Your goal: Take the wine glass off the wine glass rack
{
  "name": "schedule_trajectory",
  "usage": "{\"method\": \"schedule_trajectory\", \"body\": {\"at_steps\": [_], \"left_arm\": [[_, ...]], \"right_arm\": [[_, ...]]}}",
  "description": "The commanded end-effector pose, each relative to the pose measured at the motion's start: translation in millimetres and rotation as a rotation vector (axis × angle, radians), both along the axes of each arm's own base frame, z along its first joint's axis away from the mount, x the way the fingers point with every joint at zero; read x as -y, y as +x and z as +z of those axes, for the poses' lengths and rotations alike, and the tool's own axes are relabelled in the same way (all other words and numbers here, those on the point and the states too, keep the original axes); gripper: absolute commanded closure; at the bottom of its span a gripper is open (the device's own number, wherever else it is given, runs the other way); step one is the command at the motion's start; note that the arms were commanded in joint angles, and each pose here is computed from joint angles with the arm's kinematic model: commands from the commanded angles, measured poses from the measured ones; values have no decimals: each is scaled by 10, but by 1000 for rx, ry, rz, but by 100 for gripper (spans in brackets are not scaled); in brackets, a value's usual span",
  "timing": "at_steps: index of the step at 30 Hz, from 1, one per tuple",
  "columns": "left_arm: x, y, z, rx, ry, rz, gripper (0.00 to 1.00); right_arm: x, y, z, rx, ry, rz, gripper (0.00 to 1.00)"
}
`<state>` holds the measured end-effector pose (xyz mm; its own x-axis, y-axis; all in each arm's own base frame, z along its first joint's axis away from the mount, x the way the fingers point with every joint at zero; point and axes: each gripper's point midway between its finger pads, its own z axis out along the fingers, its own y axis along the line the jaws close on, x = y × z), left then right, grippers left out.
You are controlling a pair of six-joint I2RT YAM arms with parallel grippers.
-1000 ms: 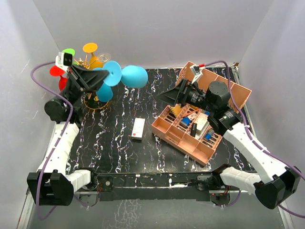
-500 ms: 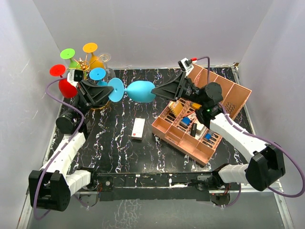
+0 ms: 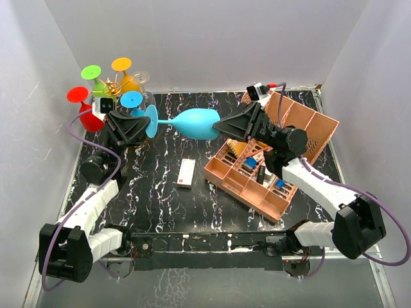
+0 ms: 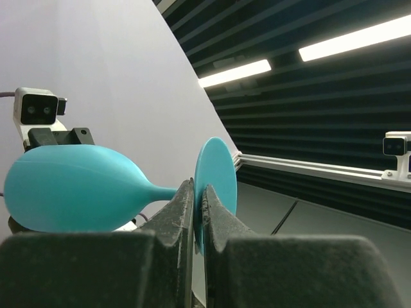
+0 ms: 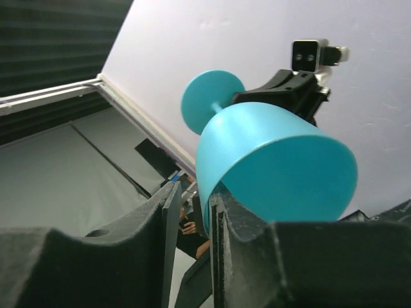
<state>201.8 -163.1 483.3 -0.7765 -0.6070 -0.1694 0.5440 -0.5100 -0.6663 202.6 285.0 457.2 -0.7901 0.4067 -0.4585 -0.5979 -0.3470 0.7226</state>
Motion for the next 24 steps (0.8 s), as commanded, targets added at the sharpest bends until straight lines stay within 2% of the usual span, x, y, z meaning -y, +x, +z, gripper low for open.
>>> {"method": "schedule_trajectory", "body": {"at_steps": [1, 4, 6, 8, 10, 12, 14, 16, 18, 23, 24], "left_arm": [[-64, -225, 87, 73, -59, -38, 100], [-60, -210, 74, 65, -63, -32, 97], [-68, -212, 72, 68, -64, -18, 86], [-76, -211, 72, 73, -65, 1, 70], [-82, -198, 37, 63, -61, 27, 46], [-80, -154, -34, 35, -44, 66, 25], [-71, -94, -141, -11, -15, 112, 12], [-73, -83, -230, -39, 24, 170, 5], [-63, -29, -351, -90, 75, 223, 3], [-65, 175, -720, -245, 263, 380, 3], [-75, 240, -867, -311, 322, 411, 3]], "right_arm": [[305, -547, 572, 205, 208, 92, 75], [370, -612, 633, 222, 252, 108, 88], [399, -629, 643, 221, 267, 102, 92], [415, -627, 621, 220, 269, 75, 92], [389, -577, 568, 208, 235, 29, 92], [318, -452, 477, 165, 157, -40, 92], [244, -255, 339, 86, 44, -137, 92], [221, -2, 89, -59, -105, -262, 92], [318, 201, -164, -153, -218, -416, 92], [447, 311, -565, -75, -452, -568, 92], [456, 326, -643, -65, -494, -577, 92]]}}
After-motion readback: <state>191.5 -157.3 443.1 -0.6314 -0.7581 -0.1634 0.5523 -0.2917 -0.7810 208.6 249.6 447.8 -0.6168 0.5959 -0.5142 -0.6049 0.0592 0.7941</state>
